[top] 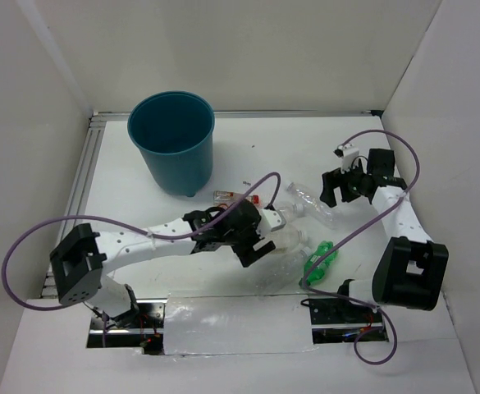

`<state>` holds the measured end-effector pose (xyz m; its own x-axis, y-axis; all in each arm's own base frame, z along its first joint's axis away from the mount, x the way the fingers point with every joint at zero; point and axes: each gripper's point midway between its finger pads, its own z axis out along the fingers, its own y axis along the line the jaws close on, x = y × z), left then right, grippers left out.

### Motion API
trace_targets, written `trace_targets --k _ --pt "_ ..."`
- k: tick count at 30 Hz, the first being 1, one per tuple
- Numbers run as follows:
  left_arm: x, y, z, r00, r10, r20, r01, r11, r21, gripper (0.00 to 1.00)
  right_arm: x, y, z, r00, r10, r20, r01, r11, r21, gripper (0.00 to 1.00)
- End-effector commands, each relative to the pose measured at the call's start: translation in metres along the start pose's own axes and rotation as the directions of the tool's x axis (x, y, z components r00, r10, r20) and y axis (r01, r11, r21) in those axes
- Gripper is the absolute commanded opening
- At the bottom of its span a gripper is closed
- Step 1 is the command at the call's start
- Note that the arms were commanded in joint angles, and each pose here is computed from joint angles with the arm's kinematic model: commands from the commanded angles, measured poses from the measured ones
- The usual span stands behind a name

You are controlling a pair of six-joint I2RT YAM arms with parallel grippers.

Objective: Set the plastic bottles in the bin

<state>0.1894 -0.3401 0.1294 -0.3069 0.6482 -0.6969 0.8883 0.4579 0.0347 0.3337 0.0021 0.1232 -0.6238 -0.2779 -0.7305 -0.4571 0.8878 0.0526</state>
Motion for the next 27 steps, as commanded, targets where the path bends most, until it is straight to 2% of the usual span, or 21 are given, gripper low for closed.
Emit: trace_targets --k 1,9,21,27 --pt "-0.004 -0.006 0.022 0.997 0.083 -0.004 -0.083 0.996 0.039 1.00 -0.013 0.003 -0.006 0.999 -0.023 0.028 0.024 0.999 -0.033 0.99" --pt "0.016 0.013 0.072 0.990 0.113 -0.084 -0.115 0.993 -0.026 1.00 -0.003 0.015 -0.004 1.000 -0.009 0.011 0.010 0.996 -0.086 0.99" --pt "0.028 0.034 0.092 0.987 0.110 -0.113 -0.118 0.991 -0.067 1.00 0.007 0.026 -0.002 1.000 -0.009 0.006 0.010 0.991 -0.136 0.99" --pt "0.047 0.027 0.103 0.978 0.129 -0.163 -0.133 0.991 -0.014 1.00 0.009 0.025 0.000 1.000 0.005 -0.016 -0.008 0.989 -0.148 0.99"
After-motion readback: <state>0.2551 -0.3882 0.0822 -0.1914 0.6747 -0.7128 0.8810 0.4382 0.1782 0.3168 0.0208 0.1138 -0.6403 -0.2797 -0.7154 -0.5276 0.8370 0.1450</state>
